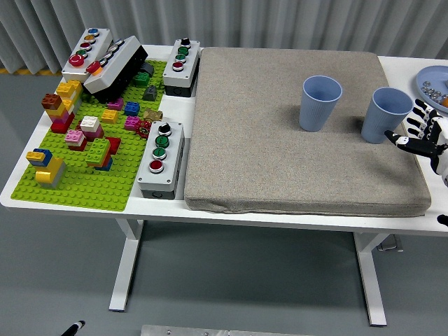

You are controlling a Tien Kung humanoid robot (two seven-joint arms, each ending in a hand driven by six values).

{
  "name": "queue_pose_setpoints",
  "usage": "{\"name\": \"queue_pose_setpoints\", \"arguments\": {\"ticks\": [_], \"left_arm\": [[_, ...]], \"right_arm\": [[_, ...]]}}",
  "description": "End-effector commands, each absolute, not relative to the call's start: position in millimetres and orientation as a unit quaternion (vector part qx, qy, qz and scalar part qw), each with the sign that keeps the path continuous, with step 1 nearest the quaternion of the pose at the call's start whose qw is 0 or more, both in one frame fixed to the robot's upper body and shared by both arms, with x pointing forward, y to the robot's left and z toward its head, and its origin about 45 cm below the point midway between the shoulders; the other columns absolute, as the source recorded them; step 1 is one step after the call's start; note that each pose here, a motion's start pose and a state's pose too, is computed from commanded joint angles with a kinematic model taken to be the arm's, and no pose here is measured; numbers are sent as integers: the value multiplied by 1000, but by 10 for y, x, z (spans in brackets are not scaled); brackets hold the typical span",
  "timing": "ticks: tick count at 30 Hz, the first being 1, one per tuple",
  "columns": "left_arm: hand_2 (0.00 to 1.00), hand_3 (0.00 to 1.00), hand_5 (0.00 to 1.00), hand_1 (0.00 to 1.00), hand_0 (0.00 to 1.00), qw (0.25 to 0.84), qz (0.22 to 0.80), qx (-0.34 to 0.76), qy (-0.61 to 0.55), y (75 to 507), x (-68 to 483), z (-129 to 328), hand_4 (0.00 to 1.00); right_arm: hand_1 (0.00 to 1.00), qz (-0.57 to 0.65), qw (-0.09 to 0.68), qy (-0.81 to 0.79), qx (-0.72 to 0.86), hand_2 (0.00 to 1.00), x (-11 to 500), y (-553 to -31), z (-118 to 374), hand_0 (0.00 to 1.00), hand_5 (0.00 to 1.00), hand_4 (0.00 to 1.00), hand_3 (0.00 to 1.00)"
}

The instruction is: Pick cup pour cup place

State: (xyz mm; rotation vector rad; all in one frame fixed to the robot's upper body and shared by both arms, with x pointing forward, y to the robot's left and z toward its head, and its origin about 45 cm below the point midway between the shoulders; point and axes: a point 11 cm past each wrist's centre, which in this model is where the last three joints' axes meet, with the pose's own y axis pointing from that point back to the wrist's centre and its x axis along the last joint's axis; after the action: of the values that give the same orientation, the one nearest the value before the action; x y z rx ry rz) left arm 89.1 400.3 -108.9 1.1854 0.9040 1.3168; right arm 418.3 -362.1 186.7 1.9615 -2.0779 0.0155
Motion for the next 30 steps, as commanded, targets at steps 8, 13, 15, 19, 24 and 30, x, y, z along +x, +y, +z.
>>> {"name": "queue_pose_setpoints", "arguments": {"ticks": [8, 13, 15, 19, 24, 30], "left_arm": [[884, 795, 994, 843, 885, 545, 558, 498, 379, 4022, 919, -1078, 657], [882, 795, 994, 843, 887, 543, 562, 497, 378, 4046, 932, -1068, 656], [882, 795, 994, 843, 887, 543, 563, 497, 377, 4055, 938, -1064, 656], [883, 794, 993, 843, 887, 543, 563, 497, 376, 4068, 950, -1057, 656], [882, 794, 991, 843, 888, 542, 564, 498, 375, 4081, 955, -1053, 655], [882, 794, 991, 843, 888, 541, 565, 497, 376, 4081, 953, -1053, 655]], "right_arm": [[905, 27, 139, -725, 674, 982, 4236, -3666, 2028, 917, 224, 863, 988], [904, 66, 142, -726, 670, 980, 4288, -3708, 2283, 917, 223, 860, 988], [904, 80, 141, -726, 669, 980, 4325, -3733, 2411, 917, 223, 860, 988], [904, 101, 135, -724, 669, 980, 4388, -3757, 2621, 916, 223, 859, 987], [901, 126, 122, -724, 667, 976, 4475, -3781, 2909, 916, 223, 856, 987], [901, 128, 98, -734, 660, 976, 4569, -3827, 3087, 916, 223, 856, 987]]}}
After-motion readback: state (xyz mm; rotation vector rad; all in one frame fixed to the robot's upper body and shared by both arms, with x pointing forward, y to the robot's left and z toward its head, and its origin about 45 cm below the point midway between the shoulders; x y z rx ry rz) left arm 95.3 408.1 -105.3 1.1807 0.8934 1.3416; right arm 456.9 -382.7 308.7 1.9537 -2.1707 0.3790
